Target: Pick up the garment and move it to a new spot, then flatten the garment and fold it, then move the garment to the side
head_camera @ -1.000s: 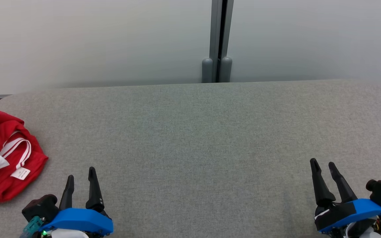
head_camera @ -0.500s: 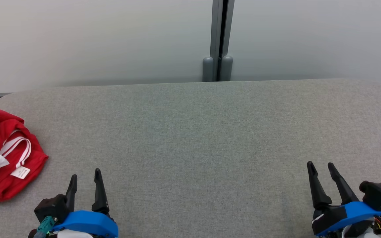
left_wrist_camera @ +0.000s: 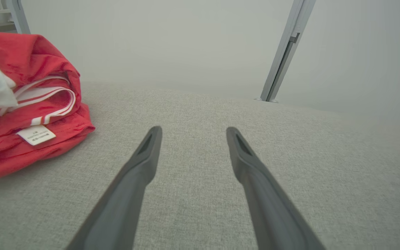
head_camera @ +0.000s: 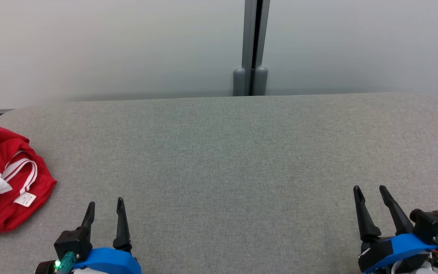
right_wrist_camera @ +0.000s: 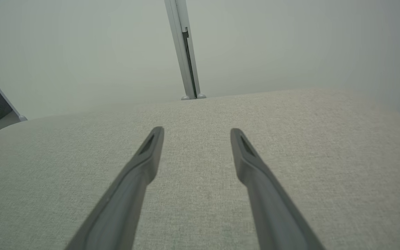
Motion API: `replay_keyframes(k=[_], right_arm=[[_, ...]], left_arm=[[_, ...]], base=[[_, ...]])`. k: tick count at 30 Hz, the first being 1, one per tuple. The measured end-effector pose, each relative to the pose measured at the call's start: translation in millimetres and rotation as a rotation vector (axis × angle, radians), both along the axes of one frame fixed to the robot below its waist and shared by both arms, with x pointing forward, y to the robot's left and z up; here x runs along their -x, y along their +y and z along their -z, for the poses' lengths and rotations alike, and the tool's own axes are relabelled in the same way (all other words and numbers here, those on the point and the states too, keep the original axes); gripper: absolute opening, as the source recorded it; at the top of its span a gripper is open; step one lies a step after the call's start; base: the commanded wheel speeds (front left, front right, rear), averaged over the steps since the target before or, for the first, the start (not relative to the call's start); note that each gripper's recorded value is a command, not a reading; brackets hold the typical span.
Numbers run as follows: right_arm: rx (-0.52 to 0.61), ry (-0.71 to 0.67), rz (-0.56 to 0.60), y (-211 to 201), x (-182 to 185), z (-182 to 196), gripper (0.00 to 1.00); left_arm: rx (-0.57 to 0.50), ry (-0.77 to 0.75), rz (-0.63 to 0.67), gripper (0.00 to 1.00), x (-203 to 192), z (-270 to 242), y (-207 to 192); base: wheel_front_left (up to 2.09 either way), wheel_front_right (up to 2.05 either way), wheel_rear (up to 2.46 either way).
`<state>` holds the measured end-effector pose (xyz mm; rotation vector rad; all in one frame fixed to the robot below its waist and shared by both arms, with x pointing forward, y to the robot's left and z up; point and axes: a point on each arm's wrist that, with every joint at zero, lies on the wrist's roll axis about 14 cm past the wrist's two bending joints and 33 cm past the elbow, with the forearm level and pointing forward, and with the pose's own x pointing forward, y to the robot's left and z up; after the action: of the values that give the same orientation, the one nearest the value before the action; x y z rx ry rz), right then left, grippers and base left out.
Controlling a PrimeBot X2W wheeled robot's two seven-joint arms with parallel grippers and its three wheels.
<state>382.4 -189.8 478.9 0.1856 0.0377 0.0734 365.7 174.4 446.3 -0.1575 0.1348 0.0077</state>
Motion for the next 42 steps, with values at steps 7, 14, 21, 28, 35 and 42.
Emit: replay_keyframes(k=[7,14,21,28,35,42], right_arm=[[0.041,-0.020,0.030,-8.4,0.6,-3.3,1.00],[0.081,-0.029,0.036,-10.9,3.3,-4.0,1.00],[0.125,-0.028,0.038,-13.4,3.3,-1.4,1.00],[0.130,-0.020,0.023,-9.8,1.3,1.7,1.00],[0.135,-0.021,-0.056,14.0,-14.7,3.7,1.00],[0.136,-0.021,-0.223,70.7,-32.5,8.6,1.00]], left_arm=[[-0.054,-0.006,0.026,1.00,2.5,0.9,-4.3],[-0.099,-0.018,0.038,1.00,3.9,-0.9,-5.4],[-0.140,-0.023,0.049,1.00,3.5,0.1,-6.3],[-0.137,-0.012,0.031,1.00,5.4,3.1,-2.0],[-0.137,-0.014,-0.040,1.00,13.3,0.6,19.4],[-0.131,0.016,-0.193,1.00,43.9,5.8,62.6]], base=[[0.00,0.00,0.00],[0.00,0.00,0.00],[0.00,0.00,0.00],[0.00,0.00,0.00],[0.00,0.00,0.00],[0.00,0.00,0.00]])
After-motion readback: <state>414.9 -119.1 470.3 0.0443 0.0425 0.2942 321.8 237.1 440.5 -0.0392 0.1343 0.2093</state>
